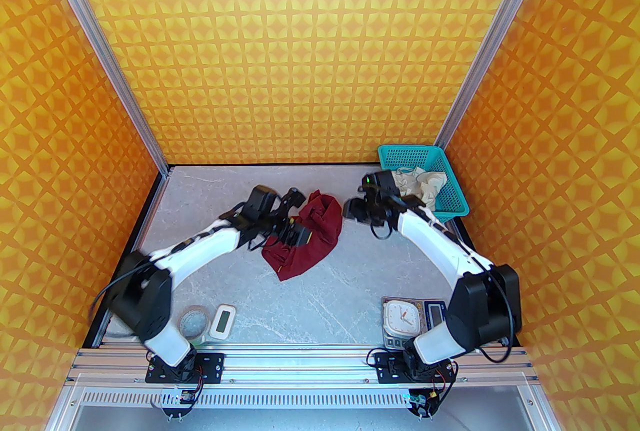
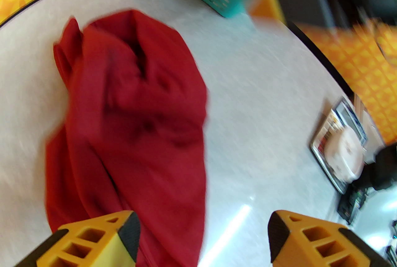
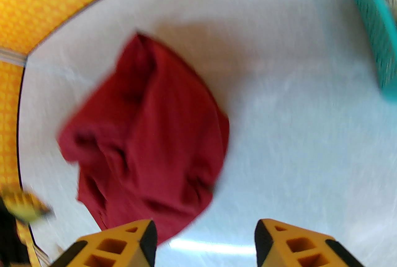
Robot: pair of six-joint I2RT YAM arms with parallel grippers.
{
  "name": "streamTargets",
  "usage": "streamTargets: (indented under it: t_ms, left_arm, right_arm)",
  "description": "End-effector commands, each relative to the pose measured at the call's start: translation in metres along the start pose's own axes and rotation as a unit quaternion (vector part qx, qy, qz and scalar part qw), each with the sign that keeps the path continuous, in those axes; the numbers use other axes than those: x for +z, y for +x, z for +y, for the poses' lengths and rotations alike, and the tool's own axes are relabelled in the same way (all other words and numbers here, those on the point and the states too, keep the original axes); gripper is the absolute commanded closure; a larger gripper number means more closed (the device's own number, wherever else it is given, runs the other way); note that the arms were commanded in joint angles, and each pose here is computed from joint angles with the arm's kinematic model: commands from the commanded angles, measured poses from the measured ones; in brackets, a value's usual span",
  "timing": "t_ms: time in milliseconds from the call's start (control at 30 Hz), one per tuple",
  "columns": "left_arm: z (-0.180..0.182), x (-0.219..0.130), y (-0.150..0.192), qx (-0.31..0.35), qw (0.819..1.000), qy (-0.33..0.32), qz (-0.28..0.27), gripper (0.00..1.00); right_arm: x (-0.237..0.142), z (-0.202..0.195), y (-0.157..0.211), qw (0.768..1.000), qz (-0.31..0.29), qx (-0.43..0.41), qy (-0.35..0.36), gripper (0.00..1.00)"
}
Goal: Fold and stack the mixed laundry pile
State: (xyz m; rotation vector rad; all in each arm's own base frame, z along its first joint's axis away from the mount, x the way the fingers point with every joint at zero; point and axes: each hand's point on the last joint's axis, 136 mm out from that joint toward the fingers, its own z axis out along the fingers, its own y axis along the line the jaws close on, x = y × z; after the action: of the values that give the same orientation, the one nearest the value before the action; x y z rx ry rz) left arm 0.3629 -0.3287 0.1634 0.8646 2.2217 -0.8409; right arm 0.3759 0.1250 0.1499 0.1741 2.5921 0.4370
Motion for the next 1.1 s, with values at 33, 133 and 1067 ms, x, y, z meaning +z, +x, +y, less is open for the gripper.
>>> streamTargets:
  t_ms: [33, 133, 1067]
  left_arm:
    - [0.009, 0.005, 0.006, -0.001, 0.999, -0.02, 0.031, 0.36]
    - [0.009, -0.011, 0.022, -0.016, 0.999, -0.039, 0.033, 0.37]
    - [0.037, -0.036, 0.176, -0.22, 0.958, -0.151, 0.101, 0.2]
  right_arm:
    - [0.004, 0.015, 0.022, 0.999, 0.019, -0.012, -0.045, 0.47]
    - [0.001, 0.026, 0.02, 0.998, 0.014, -0.058, -0.033, 0.46]
    - [0.085, 0.101, -0.046, 0.981, 0.003, -0.146, 0.131, 0.81]
